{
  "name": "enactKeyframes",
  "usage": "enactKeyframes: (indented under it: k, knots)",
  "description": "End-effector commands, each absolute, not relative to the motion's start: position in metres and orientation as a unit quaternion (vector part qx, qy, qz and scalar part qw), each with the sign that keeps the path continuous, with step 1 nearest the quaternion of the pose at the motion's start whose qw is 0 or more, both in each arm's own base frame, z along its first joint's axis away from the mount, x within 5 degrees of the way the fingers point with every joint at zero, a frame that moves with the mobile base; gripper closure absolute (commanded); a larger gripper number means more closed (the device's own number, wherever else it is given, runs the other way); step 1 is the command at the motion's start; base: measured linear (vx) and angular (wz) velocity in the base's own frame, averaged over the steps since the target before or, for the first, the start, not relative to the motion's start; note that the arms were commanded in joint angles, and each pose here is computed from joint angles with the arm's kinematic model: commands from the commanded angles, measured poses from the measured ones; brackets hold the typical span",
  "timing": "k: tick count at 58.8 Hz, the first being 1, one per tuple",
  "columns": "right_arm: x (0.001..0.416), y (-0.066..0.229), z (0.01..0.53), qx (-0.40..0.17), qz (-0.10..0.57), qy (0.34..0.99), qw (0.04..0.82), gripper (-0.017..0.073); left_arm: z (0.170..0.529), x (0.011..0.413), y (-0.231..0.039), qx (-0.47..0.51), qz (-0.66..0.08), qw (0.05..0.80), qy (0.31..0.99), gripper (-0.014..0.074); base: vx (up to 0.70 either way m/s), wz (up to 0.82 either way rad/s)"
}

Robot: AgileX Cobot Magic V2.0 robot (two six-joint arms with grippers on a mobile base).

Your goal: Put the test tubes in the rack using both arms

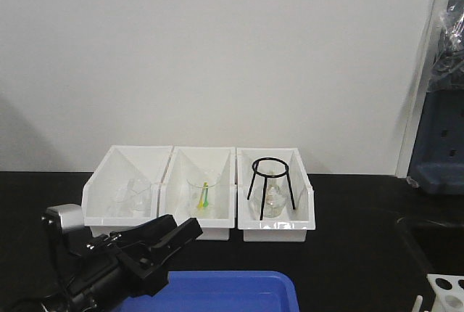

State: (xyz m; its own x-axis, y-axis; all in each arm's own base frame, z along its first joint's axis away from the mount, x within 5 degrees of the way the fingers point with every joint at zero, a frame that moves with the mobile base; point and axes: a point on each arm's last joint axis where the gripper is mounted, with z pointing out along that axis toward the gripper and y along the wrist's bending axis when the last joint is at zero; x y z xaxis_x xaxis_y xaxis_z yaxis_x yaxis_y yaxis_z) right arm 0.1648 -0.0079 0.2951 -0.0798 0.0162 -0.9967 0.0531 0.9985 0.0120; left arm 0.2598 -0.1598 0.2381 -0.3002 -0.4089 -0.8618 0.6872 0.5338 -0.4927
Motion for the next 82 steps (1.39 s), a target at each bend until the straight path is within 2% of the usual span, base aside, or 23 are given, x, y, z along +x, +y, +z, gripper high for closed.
enactKeyframes:
  k: [1,8,18,29,46,64,69,82]
  knots:
    - [0.155,-0.008,0.332,0.017,-0.022,0.694,0.719,0.0050,0.266,0.258,-0.155,0.088,-0.488,0.623,0.604,0.0076,0.00,0.00]
    - [0.140,-0.007,0.349,0.015,-0.022,0.684,0.729,0.0050,0.284,0.253,-0.147,0.078,-0.460,0.651,0.598,0.0105,0.00,0.00]
    - [0.129,-0.006,0.351,0.008,-0.027,0.689,0.724,0.0050,0.328,0.224,-0.129,0.149,-0.345,0.729,0.572,0.0150,0.00,0.00]
    - [0.129,-0.006,0.350,0.008,-0.027,0.690,0.723,0.0050,0.362,0.181,-0.099,0.142,-0.275,0.732,0.607,0.0194,0.00,0.00]
    - [0.129,-0.006,0.350,0.009,-0.027,0.690,0.723,0.0050,0.379,0.138,-0.069,0.118,-0.232,0.729,0.633,0.0238,0.00,0.00]
    - [0.129,-0.006,0.350,0.009,-0.027,0.690,0.723,0.0050,0.381,0.132,-0.066,0.128,-0.213,0.736,0.630,0.0261,0.00,0.00]
    - [0.129,-0.006,0.350,0.009,-0.027,0.690,0.723,0.0050,0.378,0.132,-0.065,0.129,-0.205,0.729,0.641,0.0317,0.00,0.00]
    - [0.129,-0.006,0.350,0.009,-0.027,0.690,0.723,0.0050,0.370,0.136,-0.058,0.114,-0.174,0.707,0.676,0.0601,0.00,0.00]
